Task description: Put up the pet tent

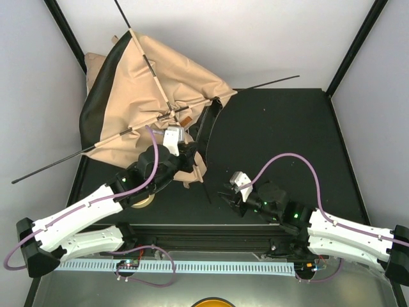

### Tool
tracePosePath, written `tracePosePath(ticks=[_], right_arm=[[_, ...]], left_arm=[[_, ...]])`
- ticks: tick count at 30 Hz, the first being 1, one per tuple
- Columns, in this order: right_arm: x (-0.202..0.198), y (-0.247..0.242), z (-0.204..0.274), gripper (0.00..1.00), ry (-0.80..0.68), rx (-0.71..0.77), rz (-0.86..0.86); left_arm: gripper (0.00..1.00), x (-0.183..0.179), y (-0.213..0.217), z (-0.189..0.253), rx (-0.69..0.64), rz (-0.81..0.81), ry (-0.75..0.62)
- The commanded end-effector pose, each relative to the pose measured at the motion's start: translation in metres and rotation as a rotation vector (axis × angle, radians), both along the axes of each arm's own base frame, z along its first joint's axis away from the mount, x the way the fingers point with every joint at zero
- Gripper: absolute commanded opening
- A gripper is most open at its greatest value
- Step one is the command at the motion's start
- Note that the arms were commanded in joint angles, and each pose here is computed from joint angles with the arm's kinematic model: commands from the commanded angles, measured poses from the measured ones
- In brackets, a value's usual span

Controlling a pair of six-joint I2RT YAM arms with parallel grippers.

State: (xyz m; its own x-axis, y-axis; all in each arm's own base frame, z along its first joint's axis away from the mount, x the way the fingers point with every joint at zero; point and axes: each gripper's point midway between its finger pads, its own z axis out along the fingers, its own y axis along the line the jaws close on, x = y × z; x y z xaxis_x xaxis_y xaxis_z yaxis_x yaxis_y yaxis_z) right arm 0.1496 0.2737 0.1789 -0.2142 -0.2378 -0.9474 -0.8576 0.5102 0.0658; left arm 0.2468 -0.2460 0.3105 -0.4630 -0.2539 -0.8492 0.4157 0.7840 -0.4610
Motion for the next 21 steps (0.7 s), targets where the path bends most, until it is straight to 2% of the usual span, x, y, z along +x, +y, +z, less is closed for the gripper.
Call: tracePosePath(ticks=[1, 13, 21], right_arm=[[0.004, -0.004, 0.004, 0.42, -0.036, 0.011, -0.028], [0.006, -0.001, 0.002, 0.42, -0.038, 0.009, -0.028], [0.004, -0.001, 0.016, 0.44, -0.044, 0.005, -0.018]], left_arm=[[0.02, 0.007, -0.004, 0.045, -0.065, 0.004, -0.096], [0.02, 0.011, -0.008, 0.048, -0.033, -0.01, -0.119], [0.02, 0.013, -0.012, 0.054, -0.061, -0.024, -0.127]])
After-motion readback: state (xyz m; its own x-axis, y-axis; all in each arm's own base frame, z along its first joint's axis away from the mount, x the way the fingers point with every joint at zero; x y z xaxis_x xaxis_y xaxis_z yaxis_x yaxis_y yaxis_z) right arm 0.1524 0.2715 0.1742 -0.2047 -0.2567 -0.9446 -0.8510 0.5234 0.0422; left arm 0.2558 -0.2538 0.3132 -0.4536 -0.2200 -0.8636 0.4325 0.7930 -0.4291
